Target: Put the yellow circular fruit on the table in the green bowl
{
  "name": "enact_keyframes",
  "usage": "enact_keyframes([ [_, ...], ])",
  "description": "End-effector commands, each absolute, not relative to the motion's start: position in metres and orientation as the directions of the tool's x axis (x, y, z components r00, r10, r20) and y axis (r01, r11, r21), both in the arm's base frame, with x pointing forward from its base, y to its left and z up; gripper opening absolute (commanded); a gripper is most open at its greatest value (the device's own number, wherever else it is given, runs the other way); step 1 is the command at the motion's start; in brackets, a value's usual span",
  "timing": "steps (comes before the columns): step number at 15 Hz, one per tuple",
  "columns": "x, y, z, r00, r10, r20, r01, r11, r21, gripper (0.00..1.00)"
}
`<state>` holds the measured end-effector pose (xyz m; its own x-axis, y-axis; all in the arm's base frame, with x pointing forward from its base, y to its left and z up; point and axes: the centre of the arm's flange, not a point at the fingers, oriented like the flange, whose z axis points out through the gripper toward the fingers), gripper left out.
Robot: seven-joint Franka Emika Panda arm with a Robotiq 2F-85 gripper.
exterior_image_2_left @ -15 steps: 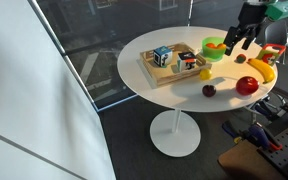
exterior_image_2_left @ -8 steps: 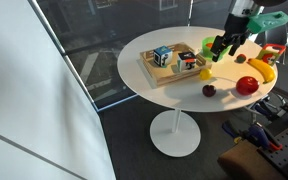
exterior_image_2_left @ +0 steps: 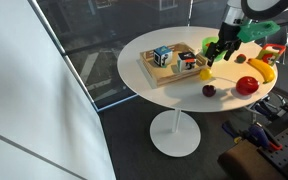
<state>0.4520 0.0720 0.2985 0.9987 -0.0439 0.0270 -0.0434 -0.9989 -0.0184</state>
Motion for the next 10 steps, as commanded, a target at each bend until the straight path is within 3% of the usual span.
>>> enact_keyframes([
  [1,0.464,0.077,0.289,0.997,-0.064,0.033,-0.064,-0.998,-0.002,1.0],
  [10,0.481,0.078,0.265,0.998,-0.053,0.03,-0.053,-0.999,-0.002,1.0],
])
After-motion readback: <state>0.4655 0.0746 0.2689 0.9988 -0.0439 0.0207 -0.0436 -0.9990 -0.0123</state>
